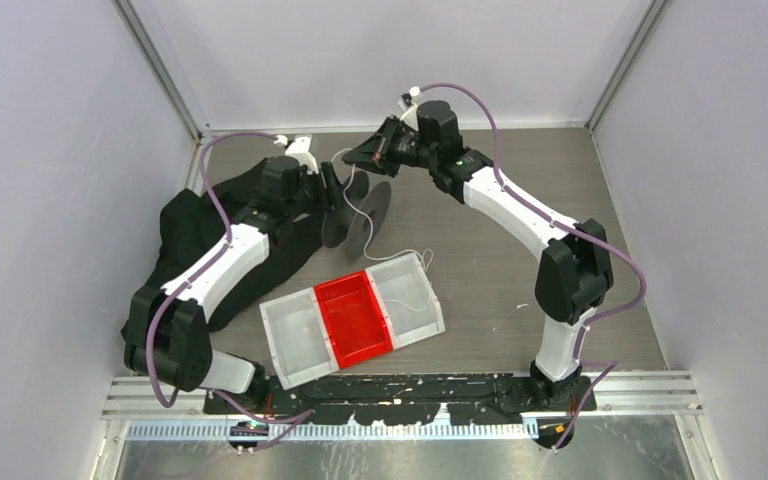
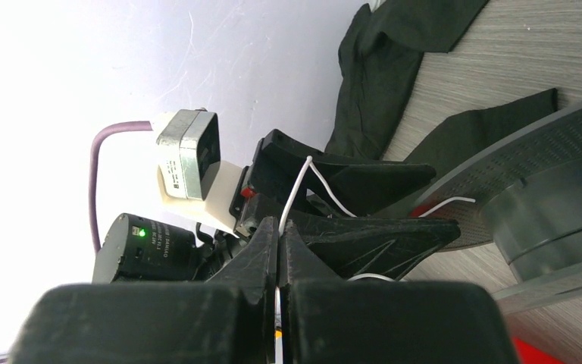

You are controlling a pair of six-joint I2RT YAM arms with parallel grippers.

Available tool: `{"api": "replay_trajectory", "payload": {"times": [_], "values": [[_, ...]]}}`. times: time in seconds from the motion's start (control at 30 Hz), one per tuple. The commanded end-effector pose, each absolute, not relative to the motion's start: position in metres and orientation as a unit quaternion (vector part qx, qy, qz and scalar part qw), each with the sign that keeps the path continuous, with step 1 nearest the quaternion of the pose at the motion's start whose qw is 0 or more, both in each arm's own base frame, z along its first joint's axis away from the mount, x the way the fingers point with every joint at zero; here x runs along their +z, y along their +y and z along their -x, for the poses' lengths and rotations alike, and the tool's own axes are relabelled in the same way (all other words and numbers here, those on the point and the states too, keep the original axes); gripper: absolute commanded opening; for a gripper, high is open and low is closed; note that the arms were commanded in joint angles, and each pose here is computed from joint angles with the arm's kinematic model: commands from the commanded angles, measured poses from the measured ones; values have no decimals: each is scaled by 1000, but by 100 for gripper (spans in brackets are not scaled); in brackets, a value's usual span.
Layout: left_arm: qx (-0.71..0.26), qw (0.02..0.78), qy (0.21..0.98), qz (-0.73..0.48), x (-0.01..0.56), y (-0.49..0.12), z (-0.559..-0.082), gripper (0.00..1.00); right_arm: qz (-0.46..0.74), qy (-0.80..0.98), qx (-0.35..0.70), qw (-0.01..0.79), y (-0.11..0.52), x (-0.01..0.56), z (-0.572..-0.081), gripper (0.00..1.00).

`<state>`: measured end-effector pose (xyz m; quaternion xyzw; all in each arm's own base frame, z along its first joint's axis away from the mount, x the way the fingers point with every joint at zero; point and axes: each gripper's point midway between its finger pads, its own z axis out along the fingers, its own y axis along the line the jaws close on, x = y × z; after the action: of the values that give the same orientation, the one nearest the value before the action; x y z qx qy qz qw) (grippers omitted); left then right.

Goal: Wrap the cables

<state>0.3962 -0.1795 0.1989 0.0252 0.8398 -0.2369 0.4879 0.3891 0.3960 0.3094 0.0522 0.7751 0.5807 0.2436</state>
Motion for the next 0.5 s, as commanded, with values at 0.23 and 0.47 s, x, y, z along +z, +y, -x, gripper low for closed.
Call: {"api": "replay_trajectory", "payload": {"times": [0.23,0.47], "values": [[-230,538,811,-35,232,-178,-412,50,-36,750,608,259,398,333,-389,1],[-215,545,808,-60,230,-177,-414,49,-39,753,608,250,399,330,-388,1]]}}
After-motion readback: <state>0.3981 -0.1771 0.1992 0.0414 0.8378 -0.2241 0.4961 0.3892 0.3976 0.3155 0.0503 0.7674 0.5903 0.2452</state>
